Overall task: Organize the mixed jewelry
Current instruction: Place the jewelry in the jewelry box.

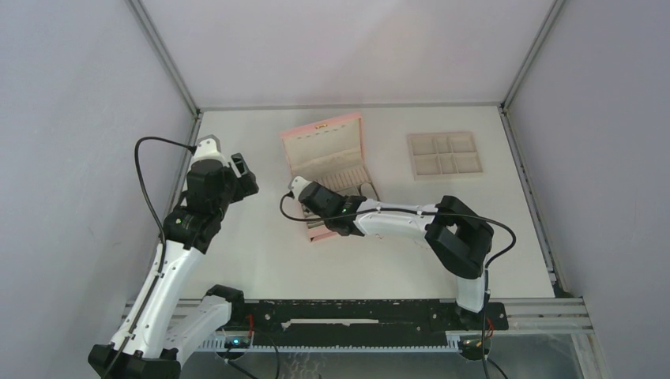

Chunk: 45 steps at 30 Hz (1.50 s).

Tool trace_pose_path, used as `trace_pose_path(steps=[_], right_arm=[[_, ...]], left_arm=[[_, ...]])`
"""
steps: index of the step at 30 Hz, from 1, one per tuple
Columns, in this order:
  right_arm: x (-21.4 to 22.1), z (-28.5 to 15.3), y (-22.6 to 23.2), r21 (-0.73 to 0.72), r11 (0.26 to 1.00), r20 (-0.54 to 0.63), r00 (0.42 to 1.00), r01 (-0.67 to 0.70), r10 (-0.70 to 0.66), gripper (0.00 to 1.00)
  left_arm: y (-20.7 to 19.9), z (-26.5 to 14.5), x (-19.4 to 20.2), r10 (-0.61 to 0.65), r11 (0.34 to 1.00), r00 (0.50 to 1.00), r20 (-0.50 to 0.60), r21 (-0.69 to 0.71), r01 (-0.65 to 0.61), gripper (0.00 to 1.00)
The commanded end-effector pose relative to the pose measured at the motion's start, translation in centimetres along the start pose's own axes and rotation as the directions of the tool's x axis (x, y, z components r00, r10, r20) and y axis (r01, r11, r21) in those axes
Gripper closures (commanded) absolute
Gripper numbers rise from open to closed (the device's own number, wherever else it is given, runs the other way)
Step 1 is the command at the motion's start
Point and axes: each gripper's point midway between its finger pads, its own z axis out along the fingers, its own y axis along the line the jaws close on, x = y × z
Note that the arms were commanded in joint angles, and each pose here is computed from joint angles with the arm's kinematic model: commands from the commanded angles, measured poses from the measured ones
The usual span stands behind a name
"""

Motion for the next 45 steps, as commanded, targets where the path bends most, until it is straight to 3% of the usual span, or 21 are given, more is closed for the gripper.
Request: trace_pose_path(steps=[1,20,26,28,33,40,45], right_arm=[[-1.4,-0.9,-1.4,0.005,0.996,0.037,0.996,-0.085,0.085,0.82],[-3.0,-5.9,-5.0,-0.065,0.964,0.109,0.958,-0.258,0.264,0.63],[-3.0,-6.9,-6.2,-0.192,0.867,0.09,0.871,-0.461,0.483,0.63],[-2.8,-6.9,-6.4,-0.234,0.798,0.05,0.812,-0.556,0.581,0.67],[-2.7,-6.4,-5.5,-0.349,0.62,-0.091,0.684,-0.703,0.724,0.94],[-3.3,-6.3,-2.6,-0.424,0.619,-0.137,0.722,-0.662,0.678,0.99],[-2.9,-5.5,-2.2,-0.399,0.664,-0.145,0.758,-0.633,0.635,0.9]], left_arm=[[0.2,-0.3,-0.9,0.002,1.0,0.999,0.038,-0.003,-0.002,0.22],[-0.3,0.0,-1.1,-0.014,1.0,0.999,0.034,0.01,0.013,0.22],[-0.3,0.1,-1.3,-0.017,1.0,0.999,0.036,0.008,0.017,0.22],[-0.4,0.1,-1.3,-0.018,1.0,0.999,0.035,0.009,0.018,0.22],[-0.5,0.3,-1.4,-0.021,1.0,0.999,0.03,0.01,0.021,0.22],[-0.6,0.6,-1.4,-0.019,1.0,1.0,0.022,0.006,0.019,0.22],[-0.7,0.8,-1.5,-0.017,1.0,1.0,0.02,0.004,0.017,0.22]])
